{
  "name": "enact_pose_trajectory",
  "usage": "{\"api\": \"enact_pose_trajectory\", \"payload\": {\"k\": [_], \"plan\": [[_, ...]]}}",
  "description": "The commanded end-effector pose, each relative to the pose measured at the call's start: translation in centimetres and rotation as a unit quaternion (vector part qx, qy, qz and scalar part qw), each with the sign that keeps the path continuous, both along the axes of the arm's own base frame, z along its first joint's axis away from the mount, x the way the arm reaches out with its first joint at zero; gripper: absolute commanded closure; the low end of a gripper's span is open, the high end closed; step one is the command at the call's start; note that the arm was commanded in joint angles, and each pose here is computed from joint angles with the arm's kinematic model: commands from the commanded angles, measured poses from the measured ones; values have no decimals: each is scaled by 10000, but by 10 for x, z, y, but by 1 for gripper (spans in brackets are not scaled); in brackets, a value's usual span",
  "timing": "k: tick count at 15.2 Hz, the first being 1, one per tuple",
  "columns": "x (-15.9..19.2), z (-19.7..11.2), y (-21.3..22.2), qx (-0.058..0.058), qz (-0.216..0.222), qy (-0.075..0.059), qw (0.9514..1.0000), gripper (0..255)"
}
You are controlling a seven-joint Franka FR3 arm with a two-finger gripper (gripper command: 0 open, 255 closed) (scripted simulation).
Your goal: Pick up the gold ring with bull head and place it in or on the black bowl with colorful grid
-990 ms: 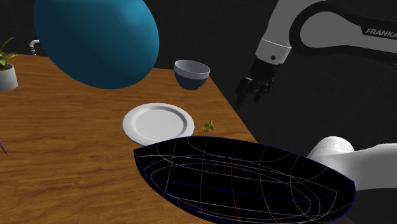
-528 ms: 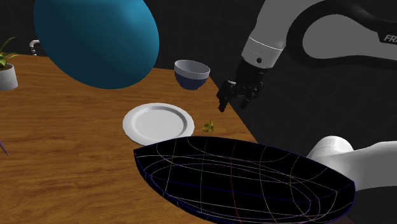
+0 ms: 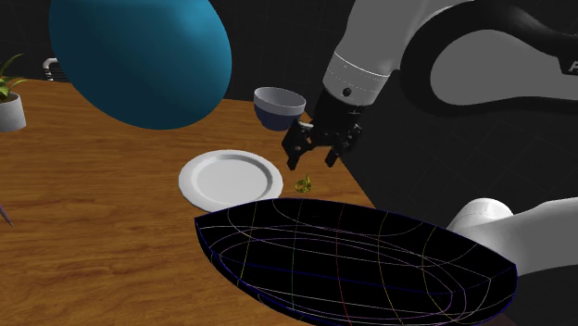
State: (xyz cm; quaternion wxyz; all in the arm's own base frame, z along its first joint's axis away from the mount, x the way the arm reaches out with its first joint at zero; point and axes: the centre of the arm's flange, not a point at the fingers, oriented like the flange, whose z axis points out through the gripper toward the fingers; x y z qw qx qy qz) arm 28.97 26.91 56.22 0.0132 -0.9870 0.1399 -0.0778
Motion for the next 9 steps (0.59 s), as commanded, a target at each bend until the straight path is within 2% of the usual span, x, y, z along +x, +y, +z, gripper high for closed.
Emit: {"api": "enact_pose_trajectory", "payload": {"k": [1,5,9], "plan": [[1,-10,2,2,-9,-9,10000,0],[5,-34,2,2,-9,-9,10000,0],[5,-34,2,2,-9,-9,10000,0]]}}
